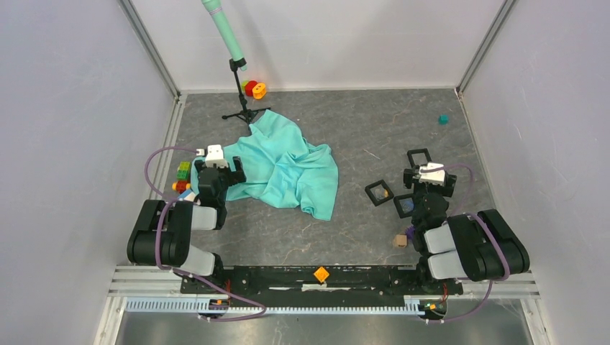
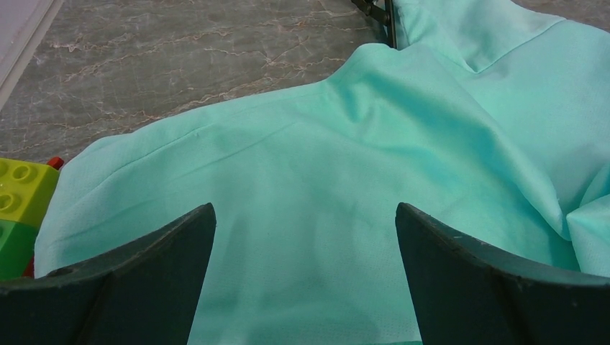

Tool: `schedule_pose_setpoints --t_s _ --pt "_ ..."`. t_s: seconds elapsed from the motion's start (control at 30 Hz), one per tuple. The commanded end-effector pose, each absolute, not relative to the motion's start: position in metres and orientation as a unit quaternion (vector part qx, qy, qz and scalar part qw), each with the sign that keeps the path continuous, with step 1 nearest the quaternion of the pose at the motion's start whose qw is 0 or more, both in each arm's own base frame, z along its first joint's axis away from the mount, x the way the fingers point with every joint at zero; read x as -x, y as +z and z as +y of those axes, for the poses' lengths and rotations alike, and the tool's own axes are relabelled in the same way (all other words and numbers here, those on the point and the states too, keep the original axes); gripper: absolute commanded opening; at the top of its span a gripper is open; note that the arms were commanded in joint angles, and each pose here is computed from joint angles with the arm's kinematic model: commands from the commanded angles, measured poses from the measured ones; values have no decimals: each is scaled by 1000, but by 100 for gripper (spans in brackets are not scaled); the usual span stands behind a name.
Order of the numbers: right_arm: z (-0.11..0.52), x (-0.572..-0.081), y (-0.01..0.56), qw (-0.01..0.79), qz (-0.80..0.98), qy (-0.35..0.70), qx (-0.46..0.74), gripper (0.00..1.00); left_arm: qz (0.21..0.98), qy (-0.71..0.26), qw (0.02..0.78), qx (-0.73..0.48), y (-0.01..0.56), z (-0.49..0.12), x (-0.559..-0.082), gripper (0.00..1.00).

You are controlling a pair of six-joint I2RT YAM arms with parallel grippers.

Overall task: Remove the brooch from the garment
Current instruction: Reset both arms

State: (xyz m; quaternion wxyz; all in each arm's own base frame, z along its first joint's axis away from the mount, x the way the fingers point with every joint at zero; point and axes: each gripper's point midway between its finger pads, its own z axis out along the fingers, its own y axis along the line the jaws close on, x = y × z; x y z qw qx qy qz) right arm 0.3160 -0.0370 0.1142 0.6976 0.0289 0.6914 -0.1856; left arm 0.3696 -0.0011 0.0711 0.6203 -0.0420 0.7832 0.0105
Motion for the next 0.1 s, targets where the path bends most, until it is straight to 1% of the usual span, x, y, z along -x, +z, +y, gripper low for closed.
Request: schedule_pose_setpoints --t_s 0.0,0.07 --pt "-41 -288 88 675 714 -188 -18 98 765 14 644 20 89 -3 -381 100" --pt "-41 -288 89 675 714 -187 -18 98 764 14 644 19 89 -3 -381 100"
